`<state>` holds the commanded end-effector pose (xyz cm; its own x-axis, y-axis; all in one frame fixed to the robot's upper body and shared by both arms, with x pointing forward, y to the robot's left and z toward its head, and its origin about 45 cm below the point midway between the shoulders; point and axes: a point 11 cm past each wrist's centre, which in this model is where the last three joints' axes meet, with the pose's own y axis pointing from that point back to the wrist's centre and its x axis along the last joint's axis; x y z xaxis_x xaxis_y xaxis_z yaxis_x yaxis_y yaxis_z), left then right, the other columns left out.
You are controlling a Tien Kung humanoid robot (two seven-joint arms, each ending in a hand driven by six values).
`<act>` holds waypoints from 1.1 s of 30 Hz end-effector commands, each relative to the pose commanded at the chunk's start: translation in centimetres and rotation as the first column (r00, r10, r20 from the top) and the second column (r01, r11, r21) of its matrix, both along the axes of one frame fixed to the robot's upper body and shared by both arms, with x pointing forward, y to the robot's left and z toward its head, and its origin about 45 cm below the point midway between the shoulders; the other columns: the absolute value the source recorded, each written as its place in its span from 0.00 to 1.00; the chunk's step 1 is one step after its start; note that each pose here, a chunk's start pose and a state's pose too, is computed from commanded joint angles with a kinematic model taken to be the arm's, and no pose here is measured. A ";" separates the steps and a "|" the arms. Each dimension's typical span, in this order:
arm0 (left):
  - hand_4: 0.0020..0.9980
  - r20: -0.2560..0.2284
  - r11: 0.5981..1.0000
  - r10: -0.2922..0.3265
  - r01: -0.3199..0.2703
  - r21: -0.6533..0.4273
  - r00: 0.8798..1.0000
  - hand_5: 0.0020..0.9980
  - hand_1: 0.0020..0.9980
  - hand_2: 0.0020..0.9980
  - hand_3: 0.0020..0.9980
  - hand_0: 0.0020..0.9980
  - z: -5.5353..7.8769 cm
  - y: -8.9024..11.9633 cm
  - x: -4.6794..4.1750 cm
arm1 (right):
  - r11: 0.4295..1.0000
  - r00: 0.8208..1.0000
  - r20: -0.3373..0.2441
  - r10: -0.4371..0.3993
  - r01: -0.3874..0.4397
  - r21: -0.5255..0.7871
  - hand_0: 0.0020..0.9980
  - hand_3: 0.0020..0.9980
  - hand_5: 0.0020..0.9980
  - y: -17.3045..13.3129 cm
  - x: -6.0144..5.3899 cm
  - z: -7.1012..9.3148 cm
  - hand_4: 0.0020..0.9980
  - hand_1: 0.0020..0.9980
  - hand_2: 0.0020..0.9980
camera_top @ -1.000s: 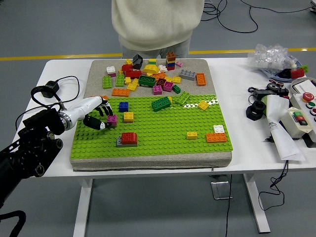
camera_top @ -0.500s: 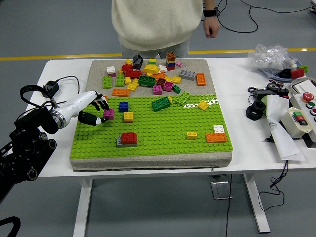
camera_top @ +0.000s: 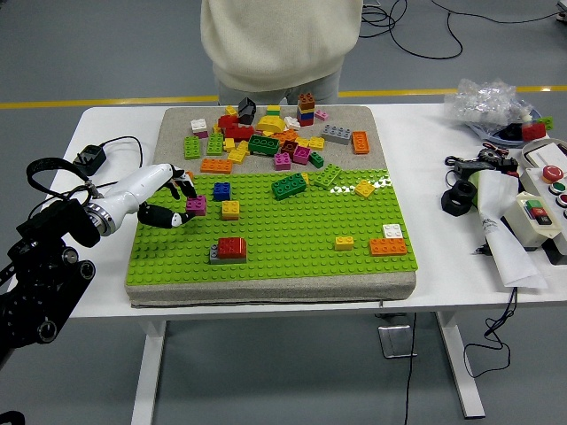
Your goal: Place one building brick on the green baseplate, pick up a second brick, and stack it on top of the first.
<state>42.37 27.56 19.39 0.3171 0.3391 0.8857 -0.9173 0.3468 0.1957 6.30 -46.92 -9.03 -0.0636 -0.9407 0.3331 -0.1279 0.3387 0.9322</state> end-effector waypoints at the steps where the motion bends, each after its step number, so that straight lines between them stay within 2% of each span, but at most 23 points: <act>1: 0.69 0.000 1.000 -0.003 0.003 0.001 1.000 0.00 0.52 0.52 0.50 0.63 0.0 -0.1 -0.13 | 1.000 1.000 0.000 0.000 0.000 0.000 0.76 0.70 0.69 0.0 0.0 0.0 0.95 0.68 0.73; 7: 0.69 0.019 0.999 -0.031 0.031 -0.012 0.999 0.00 0.52 0.52 0.50 0.63 0.3 -1.1 -1.61 | 1.000 1.000 0.002 -0.004 0.004 -0.001 0.76 0.70 0.69 0.0 -0.1 0.0 0.95 0.68 0.73; 15: 0.69 0.035 0.998 -0.050 0.051 -0.031 0.998 0.00 0.52 0.52 0.50 0.63 0.4 -2.2 -2.86 | 1.000 1.000 0.000 -0.009 0.009 -0.002 0.76 0.70 0.69 -0.2 -0.4 0.0 0.95 0.68 0.73; 19: 0.69 0.030 0.997 -0.061 0.062 -0.036 0.998 0.00 0.51 0.52 0.50 0.63 0.0 -2.8 -3.54 | 1.000 1.000 -0.001 -0.011 0.011 -0.004 0.76 0.70 0.69 -0.2 -0.4 0.0 0.95 0.68 0.73; 25: 0.69 0.015 0.996 -0.070 0.071 -0.045 0.997 0.00 0.51 0.51 0.50 0.63 -0.6 -3.4 -3.96 | 1.000 1.000 -0.003 -0.013 0.013 -0.004 0.76 0.70 0.69 -0.2 -0.5 0.0 0.95 0.68 0.73; 33: 0.69 0.004 0.996 -0.068 0.068 -0.053 0.998 0.00 0.52 0.51 0.50 0.63 -1.2 -3.7 -3.95 | 1.000 1.000 -0.001 -0.014 0.014 -0.004 0.76 0.70 0.69 -0.3 -0.4 0.1 0.95 0.68 0.73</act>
